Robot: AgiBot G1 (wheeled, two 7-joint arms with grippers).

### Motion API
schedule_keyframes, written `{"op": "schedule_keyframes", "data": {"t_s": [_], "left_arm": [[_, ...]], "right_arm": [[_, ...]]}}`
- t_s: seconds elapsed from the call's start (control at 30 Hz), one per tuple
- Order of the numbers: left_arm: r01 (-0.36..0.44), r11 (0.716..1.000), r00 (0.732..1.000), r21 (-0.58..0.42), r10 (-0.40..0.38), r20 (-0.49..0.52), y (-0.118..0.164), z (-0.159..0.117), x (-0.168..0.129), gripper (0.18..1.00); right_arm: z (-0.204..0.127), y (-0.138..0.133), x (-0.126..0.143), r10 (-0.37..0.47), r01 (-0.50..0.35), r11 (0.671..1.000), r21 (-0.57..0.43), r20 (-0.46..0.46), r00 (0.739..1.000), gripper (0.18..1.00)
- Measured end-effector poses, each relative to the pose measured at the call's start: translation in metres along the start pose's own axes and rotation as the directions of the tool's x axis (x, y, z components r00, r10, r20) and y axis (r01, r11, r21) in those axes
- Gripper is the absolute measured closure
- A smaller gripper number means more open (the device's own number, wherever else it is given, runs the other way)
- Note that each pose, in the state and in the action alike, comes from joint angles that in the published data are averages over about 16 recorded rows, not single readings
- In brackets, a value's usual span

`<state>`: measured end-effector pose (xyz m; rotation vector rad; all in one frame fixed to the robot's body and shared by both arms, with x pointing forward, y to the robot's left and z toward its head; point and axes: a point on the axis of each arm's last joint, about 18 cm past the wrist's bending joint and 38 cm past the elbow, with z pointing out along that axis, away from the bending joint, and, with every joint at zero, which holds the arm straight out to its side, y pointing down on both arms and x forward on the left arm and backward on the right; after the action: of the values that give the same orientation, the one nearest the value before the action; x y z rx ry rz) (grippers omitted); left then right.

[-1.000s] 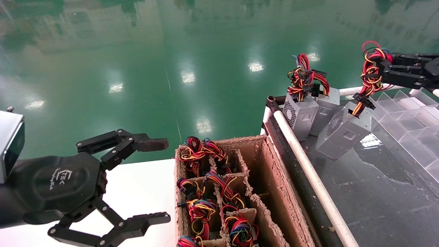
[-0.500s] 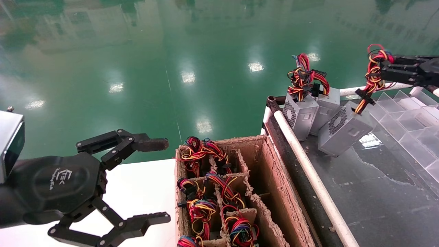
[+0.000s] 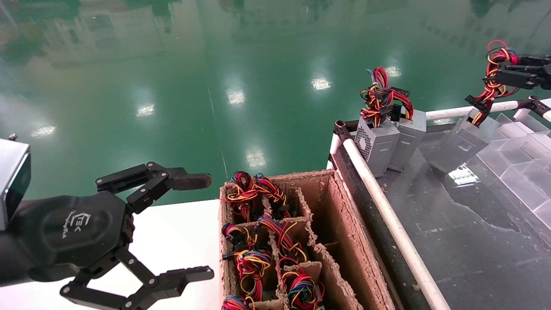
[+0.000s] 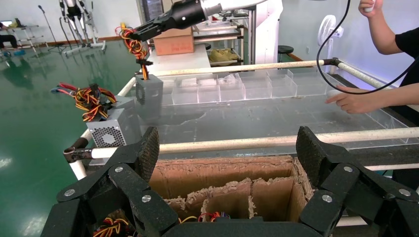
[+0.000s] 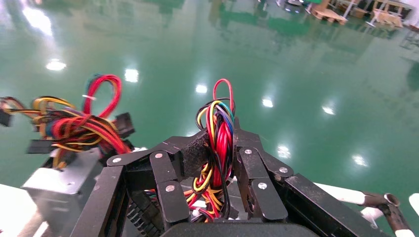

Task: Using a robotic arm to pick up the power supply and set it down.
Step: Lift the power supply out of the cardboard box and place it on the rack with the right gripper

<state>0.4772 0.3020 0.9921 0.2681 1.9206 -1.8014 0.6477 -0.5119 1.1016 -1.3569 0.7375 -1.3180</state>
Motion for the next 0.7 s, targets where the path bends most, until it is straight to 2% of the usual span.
{"op": "schedule_keyframes", "data": {"t_s": [0.33, 0.7], "left_arm": [[0.0, 1.0, 1.0, 0.0, 0.0, 0.0, 0.0, 0.0, 0.0, 0.183], [0.0, 1.0, 1.0, 0.0, 0.0, 0.0, 0.0, 0.0, 0.0, 0.183]], "right_arm": [[0.031, -0.001, -0.012, -0.02, 0.019, 0.999, -0.032, -0.041, 0.999, 0.987], [0.066, -0.014, -0.043, -0.055, 0.055, 0.998, -0.033, -0.01, 0.998, 0.987]]}}
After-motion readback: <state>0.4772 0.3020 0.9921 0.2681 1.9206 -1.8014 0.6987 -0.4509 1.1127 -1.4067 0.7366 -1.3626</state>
